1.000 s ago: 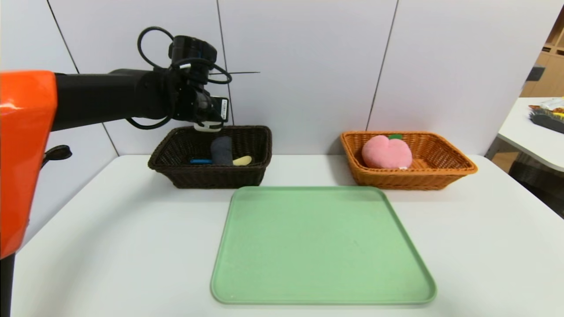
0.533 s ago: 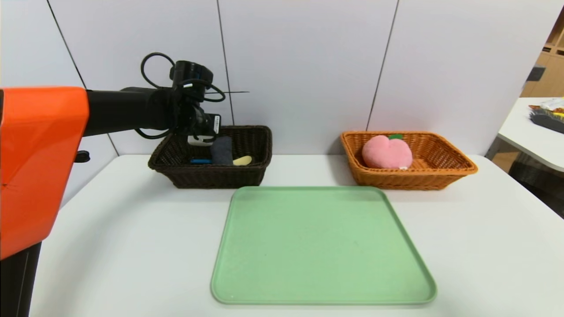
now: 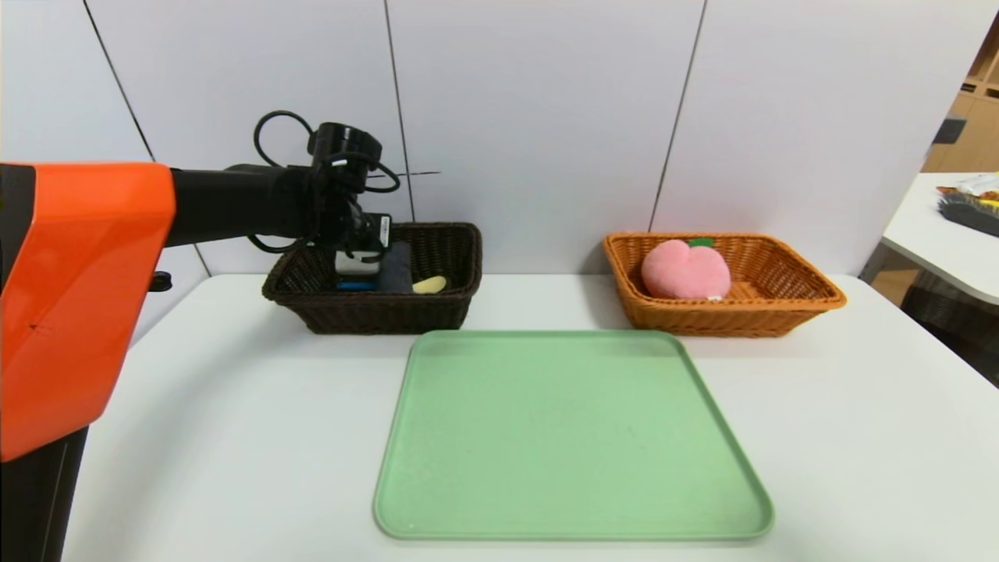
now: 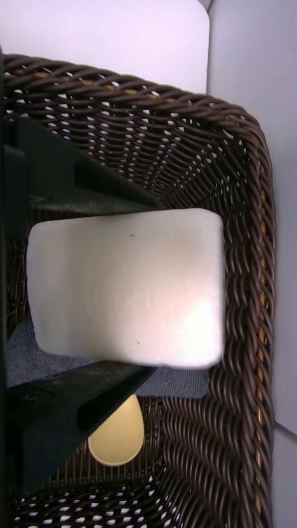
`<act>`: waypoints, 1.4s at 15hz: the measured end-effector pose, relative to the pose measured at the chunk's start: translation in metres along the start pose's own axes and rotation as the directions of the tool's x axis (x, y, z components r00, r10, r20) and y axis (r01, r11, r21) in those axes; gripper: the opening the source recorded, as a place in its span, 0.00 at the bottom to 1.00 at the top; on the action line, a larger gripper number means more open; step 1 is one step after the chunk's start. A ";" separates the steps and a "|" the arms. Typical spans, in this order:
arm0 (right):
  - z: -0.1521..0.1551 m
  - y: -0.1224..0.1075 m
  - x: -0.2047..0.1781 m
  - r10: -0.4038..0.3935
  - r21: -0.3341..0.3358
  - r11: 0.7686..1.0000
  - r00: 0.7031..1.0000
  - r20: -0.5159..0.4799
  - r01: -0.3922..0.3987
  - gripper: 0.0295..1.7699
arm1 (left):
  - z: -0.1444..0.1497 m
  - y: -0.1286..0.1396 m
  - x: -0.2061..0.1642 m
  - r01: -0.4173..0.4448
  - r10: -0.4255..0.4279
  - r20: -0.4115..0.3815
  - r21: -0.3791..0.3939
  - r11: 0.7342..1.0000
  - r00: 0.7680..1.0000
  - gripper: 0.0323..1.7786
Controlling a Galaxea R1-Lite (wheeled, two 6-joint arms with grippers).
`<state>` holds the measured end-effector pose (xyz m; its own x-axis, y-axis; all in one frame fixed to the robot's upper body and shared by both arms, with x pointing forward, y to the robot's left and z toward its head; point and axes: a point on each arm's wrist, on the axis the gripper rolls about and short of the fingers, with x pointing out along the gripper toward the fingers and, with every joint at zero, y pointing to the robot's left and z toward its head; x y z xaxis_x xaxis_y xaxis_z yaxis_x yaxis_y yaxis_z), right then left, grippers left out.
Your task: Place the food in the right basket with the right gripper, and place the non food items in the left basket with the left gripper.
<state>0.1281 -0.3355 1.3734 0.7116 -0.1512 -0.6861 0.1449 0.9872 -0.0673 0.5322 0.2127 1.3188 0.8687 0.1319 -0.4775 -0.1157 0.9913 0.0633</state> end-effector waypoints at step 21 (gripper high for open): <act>-0.051 -0.019 -0.035 -0.040 0.115 0.993 0.983 0.179 0.020 0.96 | 0.010 0.113 -0.290 0.078 -0.058 0.172 -0.113 0.991 0.983 0.94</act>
<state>0.0655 -0.3460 1.3618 0.8166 -0.1974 -0.5424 0.2368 0.9715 0.0030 0.2718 0.2860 1.4729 0.9438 0.0722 -0.3224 -0.1010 0.9922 -0.0734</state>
